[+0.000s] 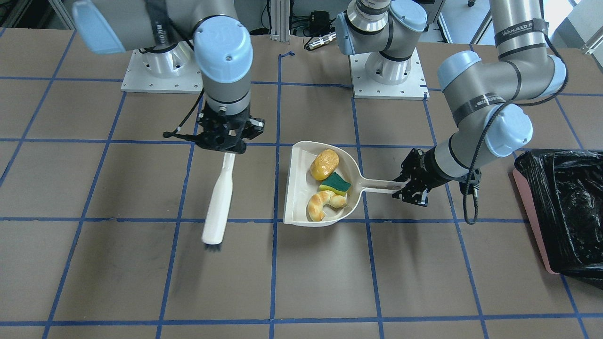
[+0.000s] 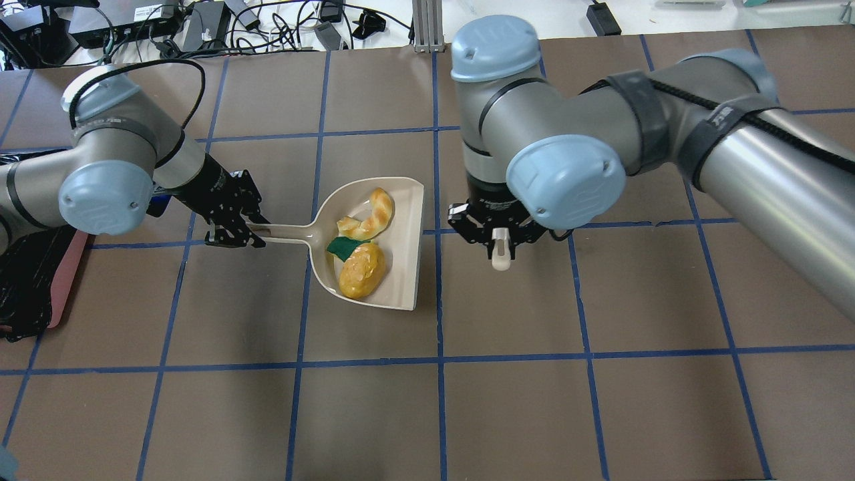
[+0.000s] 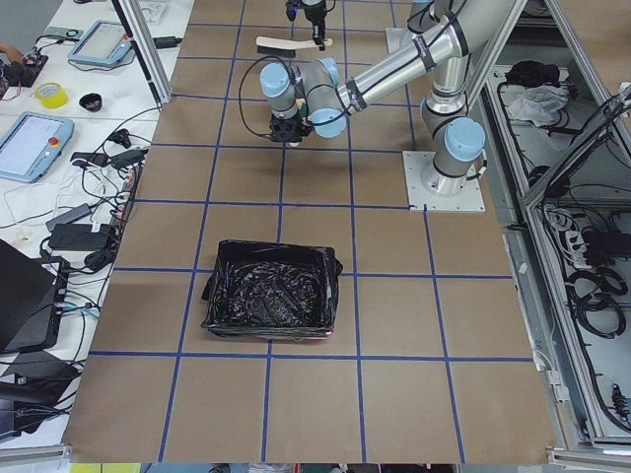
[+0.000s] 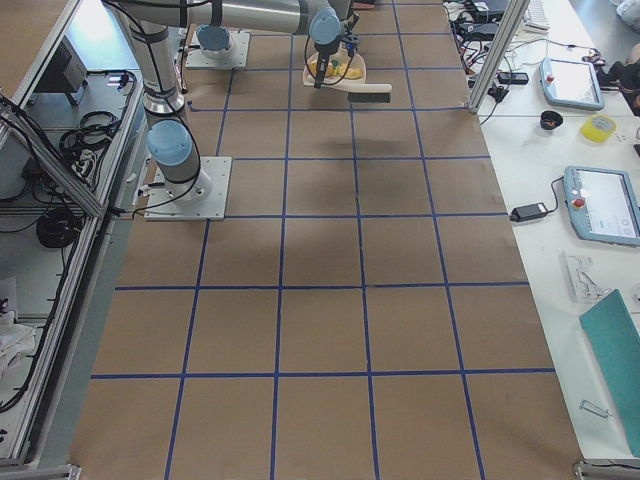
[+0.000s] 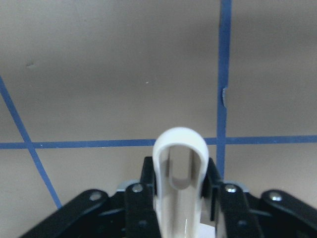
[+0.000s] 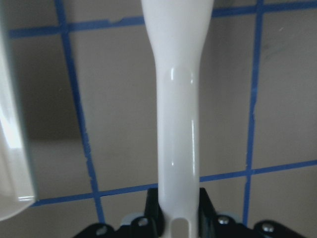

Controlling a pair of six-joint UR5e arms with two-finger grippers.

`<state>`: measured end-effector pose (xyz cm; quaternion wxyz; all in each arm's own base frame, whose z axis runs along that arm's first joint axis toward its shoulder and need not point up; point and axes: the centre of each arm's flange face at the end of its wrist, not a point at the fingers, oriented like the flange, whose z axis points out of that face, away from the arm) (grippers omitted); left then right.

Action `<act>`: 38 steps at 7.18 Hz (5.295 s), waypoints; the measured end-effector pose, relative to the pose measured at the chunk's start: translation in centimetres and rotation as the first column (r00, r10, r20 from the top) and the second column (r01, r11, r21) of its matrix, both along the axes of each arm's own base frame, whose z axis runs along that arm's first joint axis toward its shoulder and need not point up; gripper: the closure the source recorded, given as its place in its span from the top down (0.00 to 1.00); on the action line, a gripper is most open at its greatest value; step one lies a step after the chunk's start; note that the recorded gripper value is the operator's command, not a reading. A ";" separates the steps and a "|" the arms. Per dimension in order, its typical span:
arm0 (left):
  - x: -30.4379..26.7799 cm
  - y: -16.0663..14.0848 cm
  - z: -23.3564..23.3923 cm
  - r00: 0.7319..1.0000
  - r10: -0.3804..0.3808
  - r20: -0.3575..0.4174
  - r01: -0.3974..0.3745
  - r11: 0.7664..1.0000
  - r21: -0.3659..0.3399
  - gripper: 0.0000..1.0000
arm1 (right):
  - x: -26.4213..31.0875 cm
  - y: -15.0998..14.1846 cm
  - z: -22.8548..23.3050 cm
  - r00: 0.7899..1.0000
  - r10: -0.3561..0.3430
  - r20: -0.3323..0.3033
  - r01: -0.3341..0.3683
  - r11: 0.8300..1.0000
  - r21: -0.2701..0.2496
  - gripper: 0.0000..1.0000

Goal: Sweep and dump trash into bin
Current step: 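Carry the dustpan toward the bin with the left gripper while the right withdraws, then tip the dustpan over the black bin with the left gripper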

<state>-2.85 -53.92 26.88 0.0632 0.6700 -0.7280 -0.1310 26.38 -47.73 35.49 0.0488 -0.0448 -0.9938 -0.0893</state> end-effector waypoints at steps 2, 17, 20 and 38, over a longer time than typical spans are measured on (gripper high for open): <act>3.3 -1.8 1.5 0.999 0.041 -0.001 -0.041 0.999 -0.036 0.00 | -8.9 -4.6 0.9 0.998 0.064 0.003 -0.064 0.998 -0.016 0.00; 40.7 -11.8 13.9 0.963 0.231 0.141 -0.237 0.971 0.029 0.00 | -32.1 -10.5 -11.2 0.993 0.089 0.072 -0.097 0.989 0.111 0.00; 46.5 -9.3 14.6 0.962 0.224 0.159 -0.227 0.974 0.001 0.00 | -31.8 -8.8 -12.0 0.990 0.129 0.049 -0.133 0.989 0.070 0.00; 55.3 -3.9 21.3 0.669 0.059 0.741 -0.042 0.998 -0.042 0.00 | -32.2 -7.7 -12.3 0.993 0.108 0.037 -0.109 0.994 0.026 0.32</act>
